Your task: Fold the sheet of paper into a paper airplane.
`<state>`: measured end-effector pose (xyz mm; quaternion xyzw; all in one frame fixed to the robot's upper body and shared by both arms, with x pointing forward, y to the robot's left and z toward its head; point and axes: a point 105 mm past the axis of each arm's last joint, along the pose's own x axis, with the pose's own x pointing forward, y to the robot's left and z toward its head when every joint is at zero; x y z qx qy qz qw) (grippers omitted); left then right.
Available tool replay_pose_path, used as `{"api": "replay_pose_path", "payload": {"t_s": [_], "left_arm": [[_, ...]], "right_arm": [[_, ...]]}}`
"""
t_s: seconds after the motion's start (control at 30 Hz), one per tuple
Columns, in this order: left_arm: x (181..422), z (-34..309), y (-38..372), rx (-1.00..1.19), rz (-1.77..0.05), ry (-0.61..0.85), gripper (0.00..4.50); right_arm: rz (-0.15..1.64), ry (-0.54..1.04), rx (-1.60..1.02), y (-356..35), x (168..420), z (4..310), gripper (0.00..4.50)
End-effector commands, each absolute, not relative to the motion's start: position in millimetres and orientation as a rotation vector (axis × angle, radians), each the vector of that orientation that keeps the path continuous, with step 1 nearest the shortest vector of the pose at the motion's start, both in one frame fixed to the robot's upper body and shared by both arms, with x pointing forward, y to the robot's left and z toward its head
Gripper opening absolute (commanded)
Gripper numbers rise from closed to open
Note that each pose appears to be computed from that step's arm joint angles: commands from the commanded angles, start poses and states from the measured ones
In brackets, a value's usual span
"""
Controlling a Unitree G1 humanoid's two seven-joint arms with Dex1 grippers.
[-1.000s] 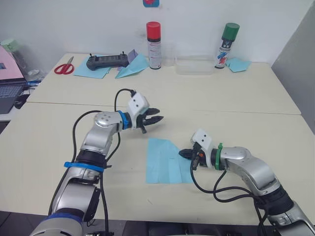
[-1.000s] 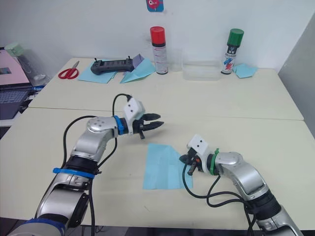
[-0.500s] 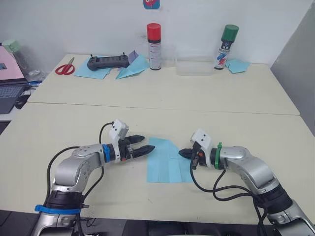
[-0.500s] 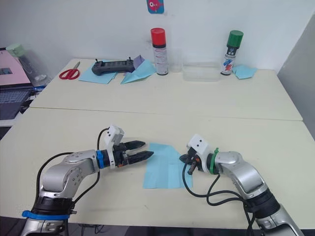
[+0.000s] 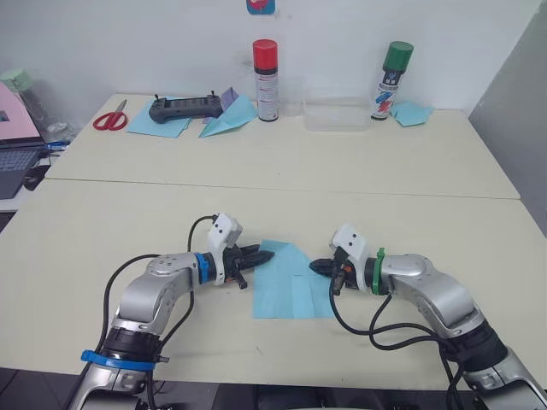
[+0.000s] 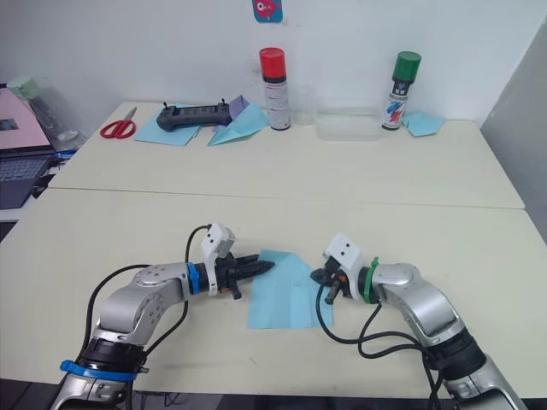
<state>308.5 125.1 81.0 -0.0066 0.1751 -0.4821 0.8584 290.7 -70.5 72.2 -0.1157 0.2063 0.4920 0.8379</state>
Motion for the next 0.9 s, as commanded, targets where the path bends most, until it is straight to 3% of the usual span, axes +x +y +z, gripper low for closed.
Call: {"api": "replay_pose_path", "payload": {"t_s": [0.03, 0.2, 0.33, 0.9], "left_arm": [[316.1, 90.8, 126.9, 0.057, -1.036, 0.323, 0.03], [331.7, 83.7, 136.3, 0.316, -1.03, 0.302, 0.03], [333.3, 89.8, 132.6, 0.336, -1.068, 0.263, 0.03], [310.2, 90.8, 118.9, 0.619, -1.234, 0.181, 0.03]], "right_arm": [[0.999, 0.463, -0.239, -76.9, 293.8, 66.0, 0.0], [1.027, 0.397, -0.187, -65.9, 297.0, 79.4, 0.0], [1.04, 0.396, -0.187, -61.4, 295.6, 79.3, 0.0], [1.053, 0.416, -0.194, -57.9, 294.6, 73.1, 0.0]]}}
